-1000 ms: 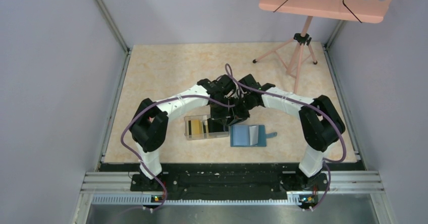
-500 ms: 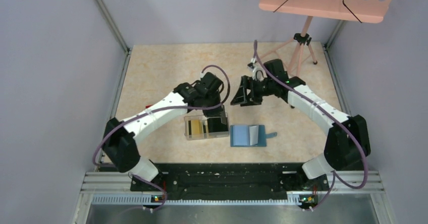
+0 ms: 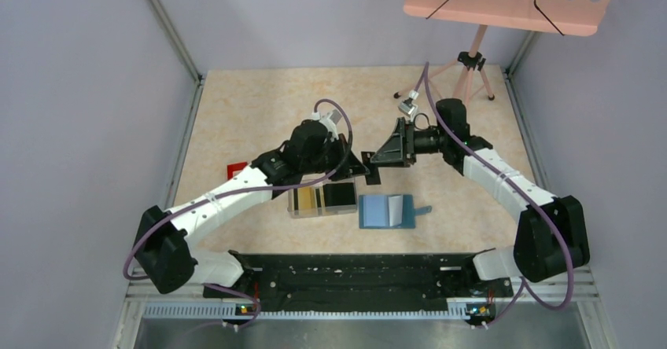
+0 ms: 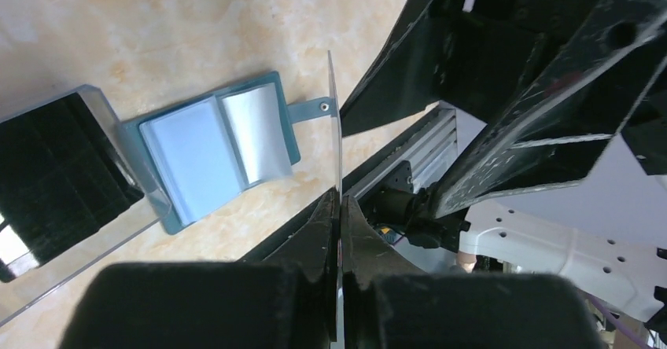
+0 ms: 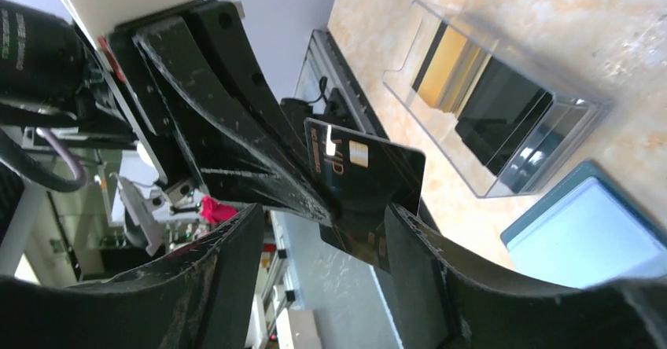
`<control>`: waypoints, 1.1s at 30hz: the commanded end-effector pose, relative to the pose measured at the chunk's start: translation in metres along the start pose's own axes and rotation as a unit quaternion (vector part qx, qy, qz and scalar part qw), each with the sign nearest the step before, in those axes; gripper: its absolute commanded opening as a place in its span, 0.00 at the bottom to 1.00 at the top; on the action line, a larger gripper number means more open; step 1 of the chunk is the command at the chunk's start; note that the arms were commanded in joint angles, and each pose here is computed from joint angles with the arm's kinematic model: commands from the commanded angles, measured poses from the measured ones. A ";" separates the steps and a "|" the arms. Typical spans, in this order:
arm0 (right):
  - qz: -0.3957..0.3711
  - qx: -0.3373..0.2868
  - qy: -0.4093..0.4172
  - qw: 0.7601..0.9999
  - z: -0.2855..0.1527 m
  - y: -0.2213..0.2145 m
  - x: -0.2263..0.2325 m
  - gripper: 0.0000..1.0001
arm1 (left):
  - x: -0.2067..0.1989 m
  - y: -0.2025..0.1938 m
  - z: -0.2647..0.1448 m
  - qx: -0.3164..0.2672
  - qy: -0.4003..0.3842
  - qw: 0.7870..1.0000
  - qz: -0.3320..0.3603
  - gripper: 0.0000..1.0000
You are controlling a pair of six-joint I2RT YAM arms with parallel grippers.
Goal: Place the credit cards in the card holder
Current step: Pick up the credit card from the storage box.
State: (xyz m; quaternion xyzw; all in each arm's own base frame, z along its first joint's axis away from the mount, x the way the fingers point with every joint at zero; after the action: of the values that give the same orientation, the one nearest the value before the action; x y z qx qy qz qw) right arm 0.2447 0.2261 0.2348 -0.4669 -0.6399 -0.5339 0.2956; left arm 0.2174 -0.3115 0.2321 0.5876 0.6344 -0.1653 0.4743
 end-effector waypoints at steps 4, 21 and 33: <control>-0.036 0.002 0.053 0.998 -0.009 -0.005 0.025 0.52 | -0.043 0.012 -0.017 -0.029 -0.101 0.994 0.017 0.00; -0.006 -0.032 0.030 0.999 -0.027 -0.005 0.007 0.49 | -0.046 0.011 -0.022 -0.033 -0.120 0.992 0.015 0.00; -0.037 -0.019 0.103 0.994 -0.025 -0.006 0.035 0.00 | -0.040 0.009 -0.010 -0.020 -0.110 0.994 0.004 0.18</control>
State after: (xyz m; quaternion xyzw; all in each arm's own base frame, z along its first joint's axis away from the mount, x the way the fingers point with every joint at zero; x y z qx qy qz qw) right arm 0.2321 0.2090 0.2476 -0.4443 -0.6037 -0.5753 0.3275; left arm 0.2132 -0.3200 0.2689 0.5627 0.5864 -0.2092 0.5437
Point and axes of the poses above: each gripper's point midway between its finger pads, its own z axis out along the fingers, its own x axis along the line the jaws close on, y = z × x, the point moved 3 cm from there along -z, back along the fingers, and after that the axes turned 3 degrees about -z, right-handed, at the moved point
